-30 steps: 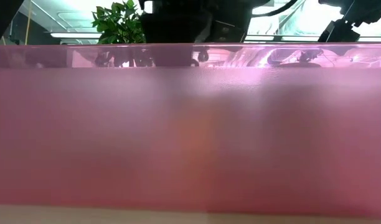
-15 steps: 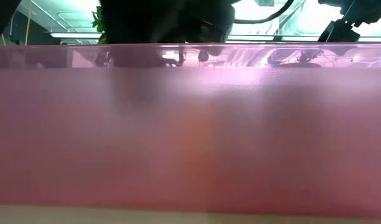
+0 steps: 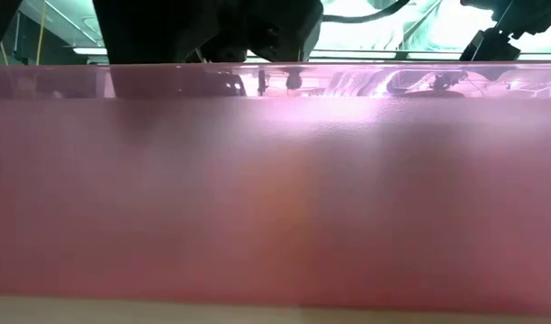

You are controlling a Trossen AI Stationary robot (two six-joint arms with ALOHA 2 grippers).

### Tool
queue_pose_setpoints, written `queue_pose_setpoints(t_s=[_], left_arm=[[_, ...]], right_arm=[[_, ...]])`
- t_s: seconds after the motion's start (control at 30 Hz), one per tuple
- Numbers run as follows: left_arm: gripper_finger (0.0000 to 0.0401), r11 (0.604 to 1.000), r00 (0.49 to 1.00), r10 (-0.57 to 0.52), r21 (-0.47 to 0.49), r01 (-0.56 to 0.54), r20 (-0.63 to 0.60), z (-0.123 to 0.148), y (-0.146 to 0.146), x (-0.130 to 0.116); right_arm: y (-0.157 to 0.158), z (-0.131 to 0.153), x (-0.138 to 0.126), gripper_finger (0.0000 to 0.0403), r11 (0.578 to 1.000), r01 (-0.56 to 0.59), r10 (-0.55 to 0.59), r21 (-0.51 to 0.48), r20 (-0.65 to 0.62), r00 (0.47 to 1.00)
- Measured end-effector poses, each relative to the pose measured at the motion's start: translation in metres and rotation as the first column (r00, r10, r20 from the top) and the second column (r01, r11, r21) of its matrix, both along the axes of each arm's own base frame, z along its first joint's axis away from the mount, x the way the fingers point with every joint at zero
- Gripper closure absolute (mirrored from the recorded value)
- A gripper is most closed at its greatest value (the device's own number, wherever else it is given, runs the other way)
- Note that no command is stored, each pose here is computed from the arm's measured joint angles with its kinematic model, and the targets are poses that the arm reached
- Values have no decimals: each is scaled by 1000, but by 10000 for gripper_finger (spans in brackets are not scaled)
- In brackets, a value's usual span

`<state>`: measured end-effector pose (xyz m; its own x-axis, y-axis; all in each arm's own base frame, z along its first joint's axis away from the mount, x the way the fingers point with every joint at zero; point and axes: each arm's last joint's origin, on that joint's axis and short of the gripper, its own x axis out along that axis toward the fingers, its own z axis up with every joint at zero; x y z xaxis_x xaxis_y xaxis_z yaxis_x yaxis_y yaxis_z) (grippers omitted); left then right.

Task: Pick and place pill bottles into a basket
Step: Put the white pill bottle into the red bin

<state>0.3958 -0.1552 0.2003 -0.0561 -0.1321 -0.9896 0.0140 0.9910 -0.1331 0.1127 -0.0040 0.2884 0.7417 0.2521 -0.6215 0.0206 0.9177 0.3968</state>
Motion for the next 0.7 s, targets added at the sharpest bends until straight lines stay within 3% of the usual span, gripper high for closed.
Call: queue_pose_setpoints(t_s=[0.47,0.7], left_arm=[[9,999,1000,-7,37,7,-13,0,-1,-3],[9,999,994,10,44,-5,-111,-30,-2,-17]], right_arm=[[0,0,0,171,1000,-3,3,6,0,1000],[0,0,0,171,1000,-10,10,-2,3,1000]])
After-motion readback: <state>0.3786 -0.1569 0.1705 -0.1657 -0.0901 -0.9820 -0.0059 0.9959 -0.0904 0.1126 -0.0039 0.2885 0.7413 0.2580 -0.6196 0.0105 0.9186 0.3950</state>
